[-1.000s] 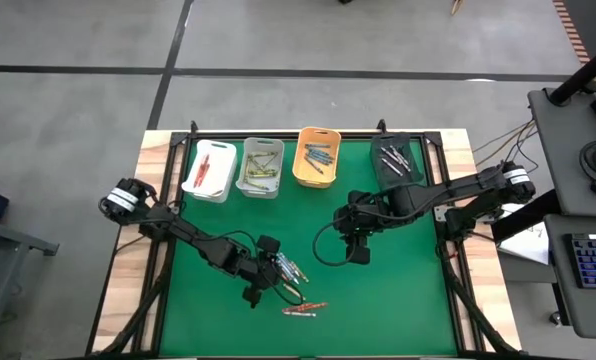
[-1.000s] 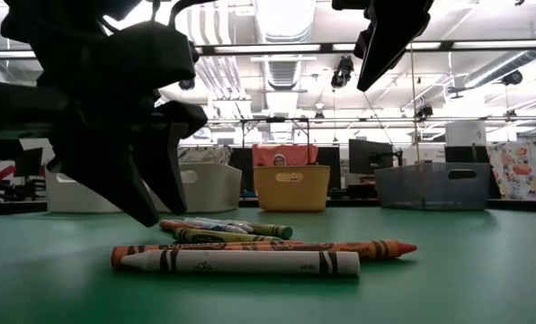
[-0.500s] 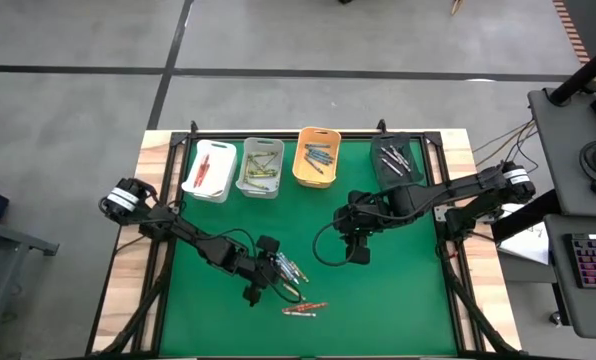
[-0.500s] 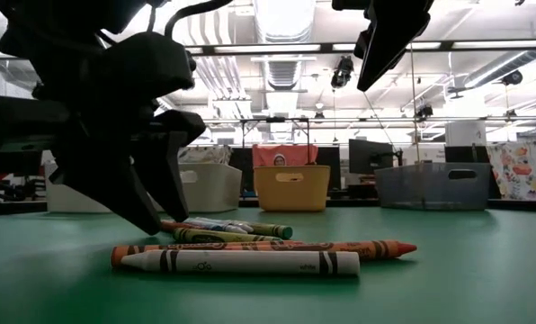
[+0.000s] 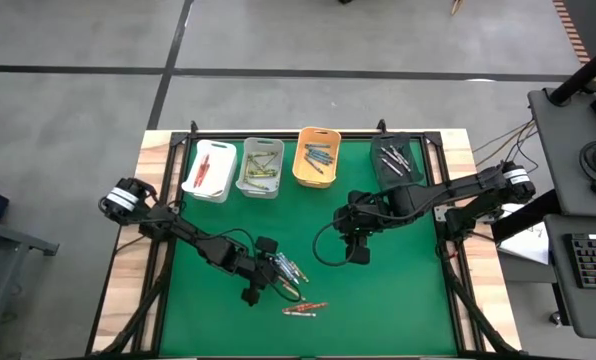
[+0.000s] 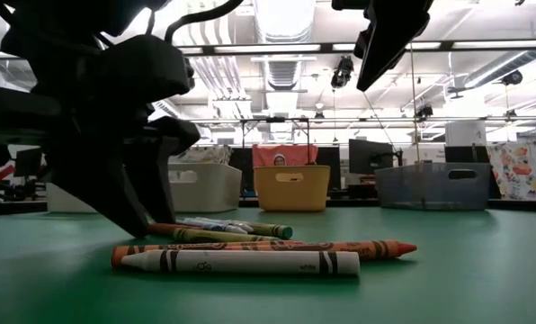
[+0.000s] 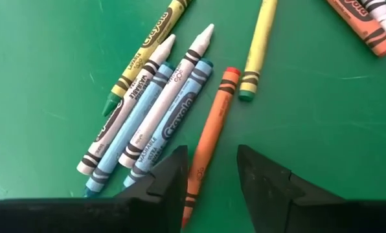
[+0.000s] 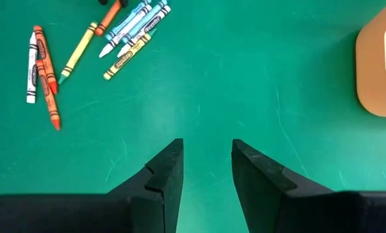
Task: Sort crayons
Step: Put the orange crayon into the white bin
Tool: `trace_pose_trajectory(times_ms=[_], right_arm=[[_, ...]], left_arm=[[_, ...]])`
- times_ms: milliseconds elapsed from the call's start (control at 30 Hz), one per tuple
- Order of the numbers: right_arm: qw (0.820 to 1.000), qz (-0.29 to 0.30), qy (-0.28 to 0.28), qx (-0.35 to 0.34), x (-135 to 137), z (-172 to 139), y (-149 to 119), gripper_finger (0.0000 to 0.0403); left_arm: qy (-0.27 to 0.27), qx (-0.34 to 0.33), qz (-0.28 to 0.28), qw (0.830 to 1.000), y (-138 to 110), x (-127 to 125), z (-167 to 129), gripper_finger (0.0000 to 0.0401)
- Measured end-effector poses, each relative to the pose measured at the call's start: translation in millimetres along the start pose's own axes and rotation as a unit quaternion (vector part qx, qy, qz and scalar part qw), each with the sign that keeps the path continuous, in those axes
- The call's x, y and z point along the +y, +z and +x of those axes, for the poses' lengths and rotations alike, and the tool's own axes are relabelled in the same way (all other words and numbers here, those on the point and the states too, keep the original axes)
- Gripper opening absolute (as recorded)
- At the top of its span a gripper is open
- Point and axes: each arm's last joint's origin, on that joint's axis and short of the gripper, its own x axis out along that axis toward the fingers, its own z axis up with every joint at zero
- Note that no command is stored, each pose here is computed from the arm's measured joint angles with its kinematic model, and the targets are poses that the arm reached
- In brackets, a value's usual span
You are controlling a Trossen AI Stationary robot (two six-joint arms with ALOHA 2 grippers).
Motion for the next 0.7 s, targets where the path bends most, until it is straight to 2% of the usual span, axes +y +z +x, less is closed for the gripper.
trace_pose_trajectory(times_ms=[567,700], right_arm=[[1.000,-0.001,0.002,-0.006,0.4,0.0,1.2,0.0118],[1.000,-0.001,0.002,-0.007,0.3,-0.1,1.3,0.0118]], left_arm=[[-0.006,0.014,-0.005,1.000,-10.3,-1.1,1.2,0.0009],[-0.005,0.012,-0.005,1.000,-9.4,-1.2,-1.2,0.0005]])
